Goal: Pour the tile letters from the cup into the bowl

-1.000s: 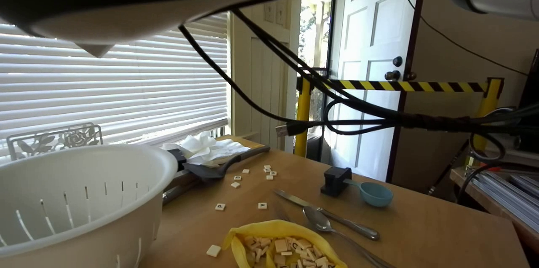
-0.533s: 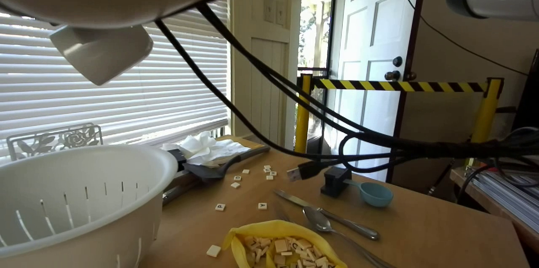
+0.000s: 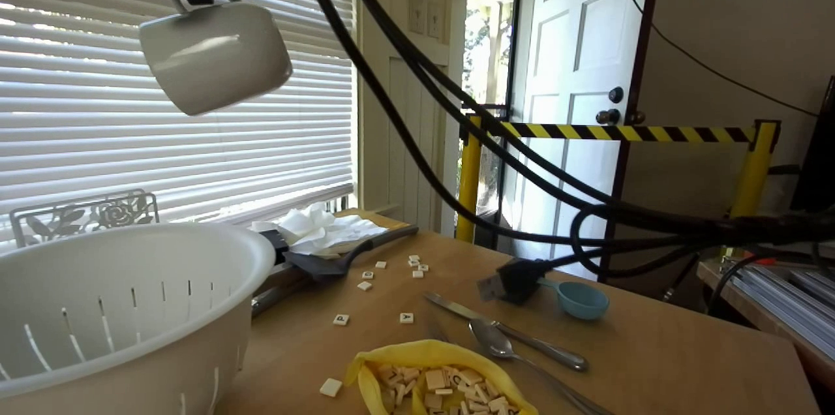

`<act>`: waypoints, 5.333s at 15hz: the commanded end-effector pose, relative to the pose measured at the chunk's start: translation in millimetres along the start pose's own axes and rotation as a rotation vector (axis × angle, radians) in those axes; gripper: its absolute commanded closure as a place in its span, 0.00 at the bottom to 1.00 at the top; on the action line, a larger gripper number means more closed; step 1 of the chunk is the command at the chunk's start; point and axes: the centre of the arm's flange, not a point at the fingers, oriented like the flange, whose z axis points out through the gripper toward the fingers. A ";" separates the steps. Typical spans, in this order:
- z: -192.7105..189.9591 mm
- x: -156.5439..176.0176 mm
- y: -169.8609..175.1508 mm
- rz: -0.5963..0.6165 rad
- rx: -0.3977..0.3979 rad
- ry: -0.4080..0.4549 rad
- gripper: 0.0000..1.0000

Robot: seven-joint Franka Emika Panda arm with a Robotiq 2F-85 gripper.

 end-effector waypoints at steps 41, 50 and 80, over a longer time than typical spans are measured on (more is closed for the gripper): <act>235.1 -74.8 -122.9 1.458 0.187 -0.403 0.97; 229.3 -65.9 -129.4 1.733 0.064 -0.354 0.97; 270.9 -112.4 -132.4 2.094 -0.286 -1.003 0.97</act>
